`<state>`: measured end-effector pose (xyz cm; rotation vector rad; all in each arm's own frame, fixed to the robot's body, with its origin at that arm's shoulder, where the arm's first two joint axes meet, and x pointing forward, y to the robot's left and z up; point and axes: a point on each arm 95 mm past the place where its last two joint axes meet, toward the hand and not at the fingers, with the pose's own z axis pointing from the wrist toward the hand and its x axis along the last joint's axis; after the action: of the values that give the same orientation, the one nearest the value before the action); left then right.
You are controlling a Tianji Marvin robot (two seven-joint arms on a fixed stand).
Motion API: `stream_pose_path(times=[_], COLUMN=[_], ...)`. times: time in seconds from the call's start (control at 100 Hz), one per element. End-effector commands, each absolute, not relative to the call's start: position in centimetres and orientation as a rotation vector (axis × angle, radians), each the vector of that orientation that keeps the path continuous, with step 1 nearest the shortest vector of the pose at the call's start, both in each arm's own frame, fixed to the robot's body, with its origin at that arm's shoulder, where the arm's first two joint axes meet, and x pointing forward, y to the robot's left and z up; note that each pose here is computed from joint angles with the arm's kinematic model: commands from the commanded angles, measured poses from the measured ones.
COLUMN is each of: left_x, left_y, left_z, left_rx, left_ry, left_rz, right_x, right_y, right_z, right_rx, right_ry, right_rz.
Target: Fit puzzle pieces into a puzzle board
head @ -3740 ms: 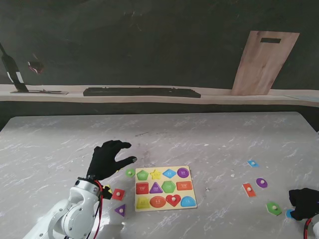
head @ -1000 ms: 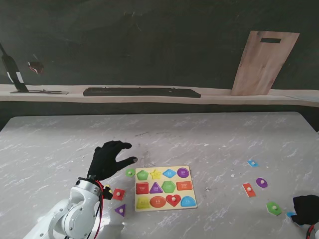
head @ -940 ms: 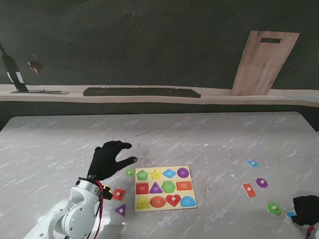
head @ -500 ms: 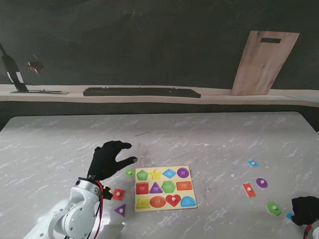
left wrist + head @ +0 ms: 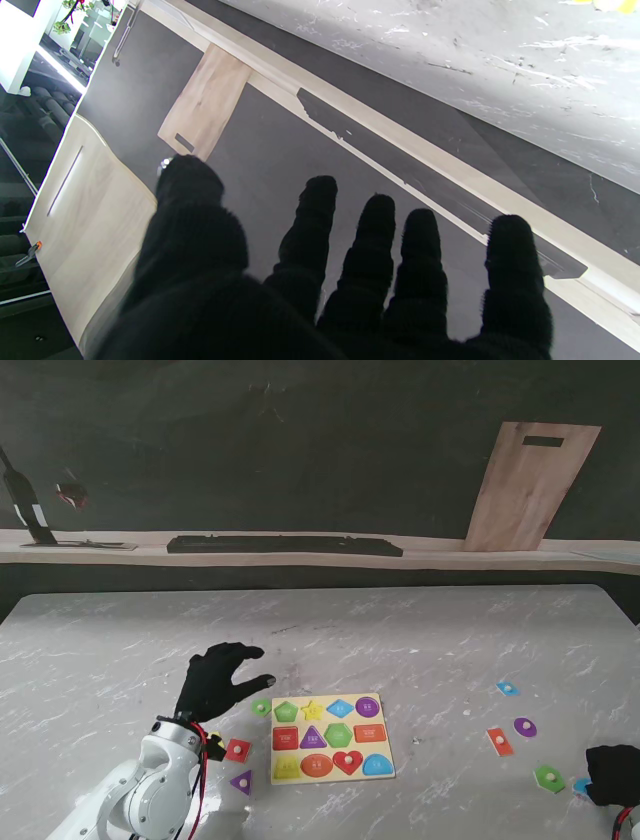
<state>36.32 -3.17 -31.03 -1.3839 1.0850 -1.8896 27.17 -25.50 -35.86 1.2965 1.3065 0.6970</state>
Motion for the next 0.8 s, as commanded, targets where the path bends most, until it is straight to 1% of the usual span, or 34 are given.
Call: stream_pose_path(times=[0.0, 0.16, 0.33, 0.59, 0.79], left_x=[36.2, 36.2, 36.2, 36.1, 36.0], left_y=[-3.2, -3.2, -3.1, -2.5, -2.4], left_z=[-30.9, -30.8, -30.7, -30.6, -30.6], left_rx=[-1.383, -1.383, -1.384, -1.390, -1.421], left_ry=[1.081, 1.076, 1.064, 1.039, 1.035], left_rz=[-1.896, -1.900, -1.907, -1.918, -1.947], right_x=[27.3, 28.3, 30.4, 34.2, 36.2], right_y=[-24.3, -22.1, -18.2, -11.7, -7.1], right_z=[-34.9, -33.1, -32.1, -31.7, -31.8], right_rx=[1.240, 1.126, 1.018, 0.882, 0.831], right_ry=[1.325, 1.344, 1.411, 1.546, 1.641], right_rz=[0.741, 0.878, 1.045, 1.261, 1.400])
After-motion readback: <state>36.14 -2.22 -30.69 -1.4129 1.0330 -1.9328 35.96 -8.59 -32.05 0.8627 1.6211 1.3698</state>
